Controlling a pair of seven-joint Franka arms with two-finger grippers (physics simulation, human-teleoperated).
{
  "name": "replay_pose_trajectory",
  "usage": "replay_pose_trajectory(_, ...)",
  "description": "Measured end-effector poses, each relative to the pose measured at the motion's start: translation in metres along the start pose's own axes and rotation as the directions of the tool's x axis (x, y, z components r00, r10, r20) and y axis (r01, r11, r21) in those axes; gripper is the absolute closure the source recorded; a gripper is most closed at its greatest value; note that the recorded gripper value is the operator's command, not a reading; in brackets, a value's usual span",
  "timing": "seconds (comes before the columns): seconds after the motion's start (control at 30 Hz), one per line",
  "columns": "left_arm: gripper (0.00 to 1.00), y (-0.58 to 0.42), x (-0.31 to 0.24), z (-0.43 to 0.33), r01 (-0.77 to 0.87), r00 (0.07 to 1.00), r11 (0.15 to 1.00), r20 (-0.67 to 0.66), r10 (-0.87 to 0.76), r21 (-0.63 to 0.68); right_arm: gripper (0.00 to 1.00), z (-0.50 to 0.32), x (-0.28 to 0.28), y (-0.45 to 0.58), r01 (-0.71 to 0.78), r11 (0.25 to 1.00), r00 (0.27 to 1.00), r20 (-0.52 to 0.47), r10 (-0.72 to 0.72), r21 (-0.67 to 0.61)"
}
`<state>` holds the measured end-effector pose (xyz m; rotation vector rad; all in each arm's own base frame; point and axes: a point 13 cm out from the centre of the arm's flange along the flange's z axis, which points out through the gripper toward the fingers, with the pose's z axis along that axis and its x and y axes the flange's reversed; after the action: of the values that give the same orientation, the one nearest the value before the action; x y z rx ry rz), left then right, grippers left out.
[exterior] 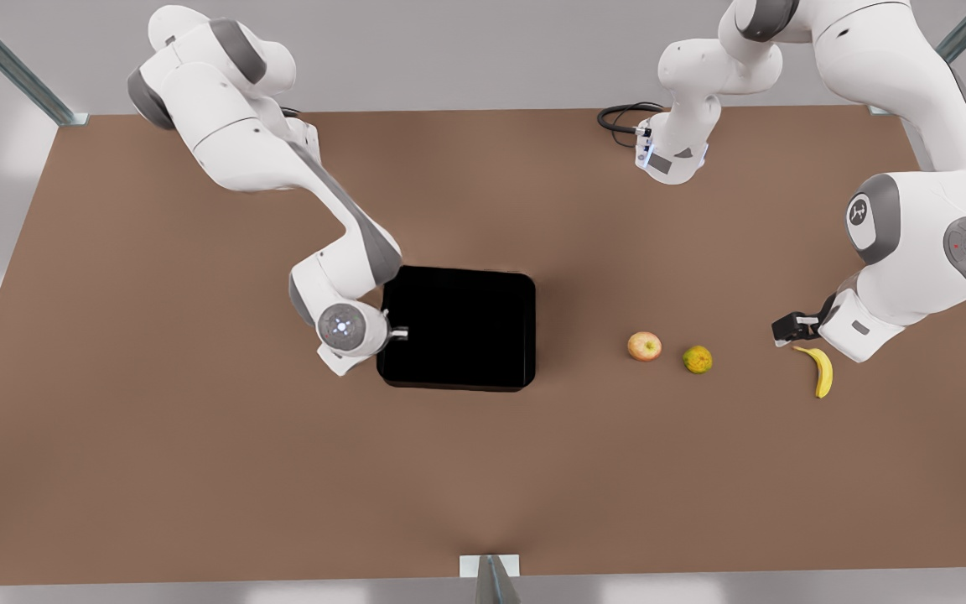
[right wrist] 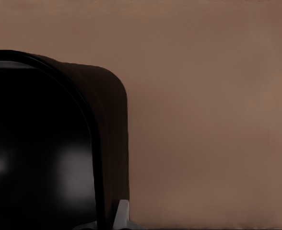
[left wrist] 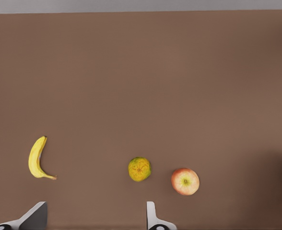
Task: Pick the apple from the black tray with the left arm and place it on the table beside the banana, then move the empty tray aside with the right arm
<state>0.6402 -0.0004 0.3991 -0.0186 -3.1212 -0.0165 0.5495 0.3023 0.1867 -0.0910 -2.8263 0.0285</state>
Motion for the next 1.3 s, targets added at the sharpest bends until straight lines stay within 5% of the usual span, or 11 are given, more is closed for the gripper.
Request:
replay_pose_trajectory(0.43,0.00,0.000,0.001,0.001,-0.019,1.000,1.000,-0.003,0.019,0.000,0.96,-0.022,-0.051,-0.295,-0.046,0.994,0.988,-0.143,0.060,0.103)
replay_pose_trajectory(0.8,0.00,0.000,0.001,0.000,-0.028,1.000,1.000,-0.003,0.028,-0.001,0.92,0.047,-0.094,-0.376,0.216,0.972,0.963,-0.184,-0.197,0.090)
replay_pose_trajectory(0.9,0.00,0.001,0.000,0.000,-0.029,1.000,1.000,-0.001,0.029,-0.001,0.77,0.071,-0.106,-0.382,0.282,0.956,0.948,-0.177,-0.264,0.085)
replay_pose_trajectory(0.93,0.00,0.001,0.000,0.000,-0.030,1.000,1.000,0.000,0.030,-0.001,0.38,0.074,-0.110,-0.382,0.303,0.949,0.943,-0.171,-0.285,0.086)
replay_pose_trajectory(1.0,0.00,0.001,0.000,-0.001,-0.030,1.000,1.000,0.001,0.030,-0.001,0.00,0.065,-0.118,-0.381,0.335,0.938,0.937,-0.137,-0.322,0.086)
replay_pose_trajectory(1.17,0.00,0.001,-0.001,-0.002,-0.033,0.999,0.999,0.004,0.033,-0.003,0.00,-0.123,-0.095,-0.337,0.401,0.912,0.908,0.098,-0.408,0.081)
replay_pose_trajectory(1.3,0.00,-0.001,-0.004,-0.005,-0.043,0.999,0.999,0.016,0.043,-0.015,0.00,-0.282,-0.015,-0.239,0.542,0.831,0.789,0.265,-0.554,0.124)
